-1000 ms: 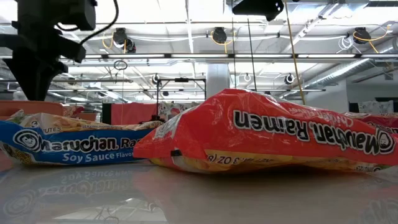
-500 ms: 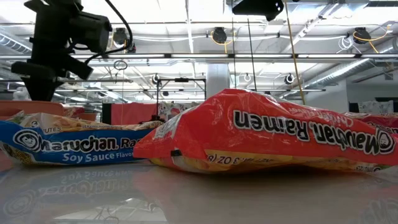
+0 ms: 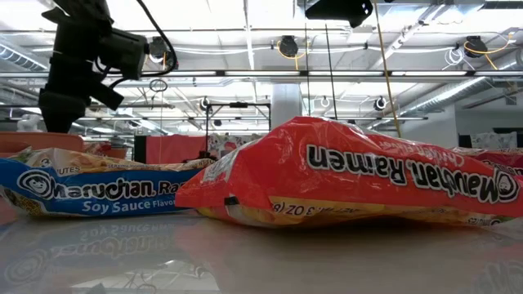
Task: Sort Maruchan noodles
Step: Put the left red noodle pack into the orange bin, then put the right orange noodle pack into the black bin
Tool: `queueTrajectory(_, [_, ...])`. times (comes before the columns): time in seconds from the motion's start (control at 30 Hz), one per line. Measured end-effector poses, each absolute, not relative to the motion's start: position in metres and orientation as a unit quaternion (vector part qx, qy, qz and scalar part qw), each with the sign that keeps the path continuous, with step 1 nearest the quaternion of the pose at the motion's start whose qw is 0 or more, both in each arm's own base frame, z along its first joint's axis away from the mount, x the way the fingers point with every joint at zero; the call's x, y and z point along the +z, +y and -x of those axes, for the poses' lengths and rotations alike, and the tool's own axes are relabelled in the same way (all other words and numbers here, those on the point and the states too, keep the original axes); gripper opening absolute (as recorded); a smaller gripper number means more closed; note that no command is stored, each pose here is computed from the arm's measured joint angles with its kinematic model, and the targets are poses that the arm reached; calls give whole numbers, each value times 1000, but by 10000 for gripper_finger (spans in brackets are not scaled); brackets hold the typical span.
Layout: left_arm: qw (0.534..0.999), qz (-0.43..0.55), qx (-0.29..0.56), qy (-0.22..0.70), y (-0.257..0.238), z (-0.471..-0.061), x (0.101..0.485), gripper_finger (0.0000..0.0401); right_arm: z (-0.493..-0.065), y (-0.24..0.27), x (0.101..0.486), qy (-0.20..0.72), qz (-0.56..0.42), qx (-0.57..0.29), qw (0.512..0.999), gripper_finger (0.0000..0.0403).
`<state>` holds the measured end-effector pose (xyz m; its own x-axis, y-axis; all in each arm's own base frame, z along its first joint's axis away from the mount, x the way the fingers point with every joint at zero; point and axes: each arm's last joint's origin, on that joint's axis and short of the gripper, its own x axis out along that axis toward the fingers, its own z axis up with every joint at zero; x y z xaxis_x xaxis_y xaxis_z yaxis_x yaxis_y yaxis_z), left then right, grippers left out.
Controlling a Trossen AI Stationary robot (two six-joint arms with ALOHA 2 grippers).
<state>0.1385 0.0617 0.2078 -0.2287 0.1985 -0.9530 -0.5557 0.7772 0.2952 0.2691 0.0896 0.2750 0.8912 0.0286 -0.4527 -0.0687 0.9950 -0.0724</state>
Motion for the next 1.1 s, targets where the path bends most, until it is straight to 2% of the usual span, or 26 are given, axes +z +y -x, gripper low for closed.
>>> queueTrajectory(0.33, [605, 131, 330, 712, 66, -137, 208, 92, -269, 90, 275, 231, 43, 25, 972, 247])
queueTrajectory(0.47, [622, 128, 332, 698, 63, -143, 214, 92, -272, 90, 279, 207, 35, 24, 977, 247])
queueTrajectory(0.77, [772, 102, 308, 547, 25, -163, 262, 92, -275, 94, 278, 200, -11, 19, 980, 247])
queueTrajectory(0.97, [883, 88, 221, 405, -19, -165, 282, 92, -270, 111, 280, 193, -56, 53, 978, 247])
queueTrajectory(1.1, [927, 58, 159, 336, -44, -170, 293, 92, -269, 122, 276, 201, -82, 60, 974, 247])
